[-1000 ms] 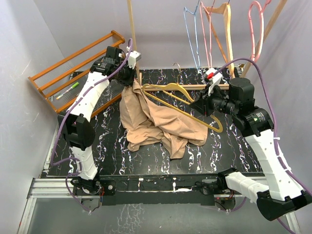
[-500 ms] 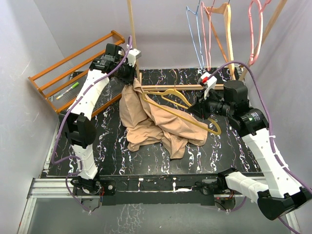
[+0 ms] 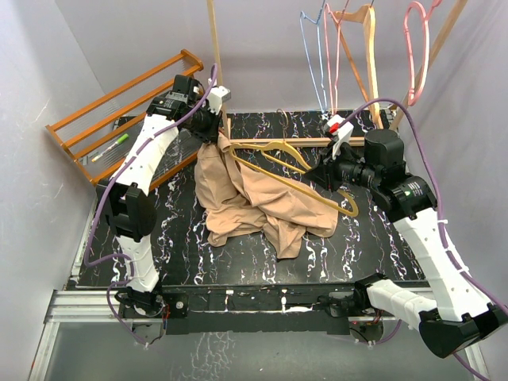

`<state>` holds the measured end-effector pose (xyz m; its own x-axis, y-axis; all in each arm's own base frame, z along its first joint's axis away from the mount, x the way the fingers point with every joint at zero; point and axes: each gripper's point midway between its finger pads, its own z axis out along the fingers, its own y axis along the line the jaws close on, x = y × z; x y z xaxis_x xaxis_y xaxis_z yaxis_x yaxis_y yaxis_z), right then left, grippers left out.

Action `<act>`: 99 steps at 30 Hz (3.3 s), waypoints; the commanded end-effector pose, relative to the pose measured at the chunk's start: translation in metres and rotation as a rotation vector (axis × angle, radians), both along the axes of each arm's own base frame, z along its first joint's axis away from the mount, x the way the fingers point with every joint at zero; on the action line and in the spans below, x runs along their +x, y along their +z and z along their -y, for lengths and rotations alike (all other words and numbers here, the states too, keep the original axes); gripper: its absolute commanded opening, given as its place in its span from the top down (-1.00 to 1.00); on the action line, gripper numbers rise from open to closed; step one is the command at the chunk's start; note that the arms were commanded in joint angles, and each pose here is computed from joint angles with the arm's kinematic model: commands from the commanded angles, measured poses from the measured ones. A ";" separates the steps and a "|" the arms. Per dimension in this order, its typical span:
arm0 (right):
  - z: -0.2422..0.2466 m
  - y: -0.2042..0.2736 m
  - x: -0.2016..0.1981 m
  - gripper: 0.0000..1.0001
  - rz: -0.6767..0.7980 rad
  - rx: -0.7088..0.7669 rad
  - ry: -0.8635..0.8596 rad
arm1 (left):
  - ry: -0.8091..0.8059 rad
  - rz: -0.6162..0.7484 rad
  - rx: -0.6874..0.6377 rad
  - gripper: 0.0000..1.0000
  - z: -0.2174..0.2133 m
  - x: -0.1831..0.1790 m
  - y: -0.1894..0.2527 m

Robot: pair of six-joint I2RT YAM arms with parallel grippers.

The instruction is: Place the t-shirt on the hanger

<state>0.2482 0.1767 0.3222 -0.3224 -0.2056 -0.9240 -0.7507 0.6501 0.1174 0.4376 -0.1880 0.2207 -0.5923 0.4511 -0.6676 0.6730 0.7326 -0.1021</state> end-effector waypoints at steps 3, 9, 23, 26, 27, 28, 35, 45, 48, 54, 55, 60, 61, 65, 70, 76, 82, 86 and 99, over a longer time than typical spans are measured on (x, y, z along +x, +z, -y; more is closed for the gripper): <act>-0.007 0.038 0.008 0.84 0.142 0.051 0.023 | -0.029 0.003 -0.029 1.00 0.000 -0.015 0.020; -0.008 0.037 0.008 0.84 0.148 0.057 0.029 | -0.038 -0.008 -0.019 1.00 -0.002 -0.018 0.018; -0.006 0.015 0.011 0.84 0.123 0.025 0.015 | -0.058 -0.011 -0.030 1.00 0.000 -0.023 0.028; -0.006 0.012 0.011 0.84 0.121 0.022 0.016 | -0.063 -0.013 -0.033 1.00 0.000 -0.025 0.029; -0.006 0.012 0.012 0.84 0.120 0.022 0.015 | -0.064 -0.015 -0.033 1.00 0.000 -0.026 0.029; -0.006 0.011 0.012 0.84 0.120 0.021 0.013 | -0.067 -0.017 -0.031 1.00 0.000 -0.027 0.028; -0.003 0.004 0.015 0.84 0.122 0.003 -0.006 | -0.078 -0.017 -0.036 1.00 0.001 -0.030 0.032; -0.002 0.000 0.019 0.84 0.137 -0.005 -0.011 | -0.112 -0.039 -0.026 1.00 -0.002 -0.043 0.035; -0.009 -0.001 0.016 0.84 0.132 0.012 0.034 | -0.120 -0.046 -0.025 1.00 -0.001 -0.045 0.033; -0.028 -0.002 0.012 0.84 0.101 0.056 0.153 | -0.131 -0.040 -0.030 1.00 0.000 -0.045 0.036; -0.031 -0.002 0.012 0.84 0.099 0.061 0.171 | -0.136 -0.039 -0.032 1.00 0.000 -0.046 0.037; -0.037 0.002 0.020 0.84 0.113 0.068 0.198 | -0.157 -0.017 -0.027 1.00 0.001 -0.046 0.049; -0.037 0.001 0.024 0.84 0.118 0.060 0.186 | -0.162 0.000 -0.030 1.00 0.001 -0.045 0.056; -0.034 -0.005 0.034 0.84 0.139 0.031 0.160 | -0.182 0.007 -0.016 1.00 -0.001 -0.051 0.070; -0.040 -0.015 0.043 0.84 0.163 0.023 0.186 | -0.199 0.003 0.007 1.00 -0.006 -0.060 0.074; -0.055 -0.016 0.054 0.84 0.164 0.048 0.261 | -0.220 -0.008 0.012 1.00 -0.007 -0.072 0.077; -0.068 -0.004 0.057 0.84 0.203 0.042 0.384 | -0.233 0.001 0.037 1.00 -0.013 -0.080 0.077; -0.070 -0.011 0.050 0.84 0.226 -0.014 0.500 | -0.215 0.057 0.081 1.00 -0.022 -0.077 0.079; -0.046 -0.017 0.082 0.84 0.217 -0.159 0.329 | -0.157 0.157 0.091 1.00 -0.032 -0.077 0.109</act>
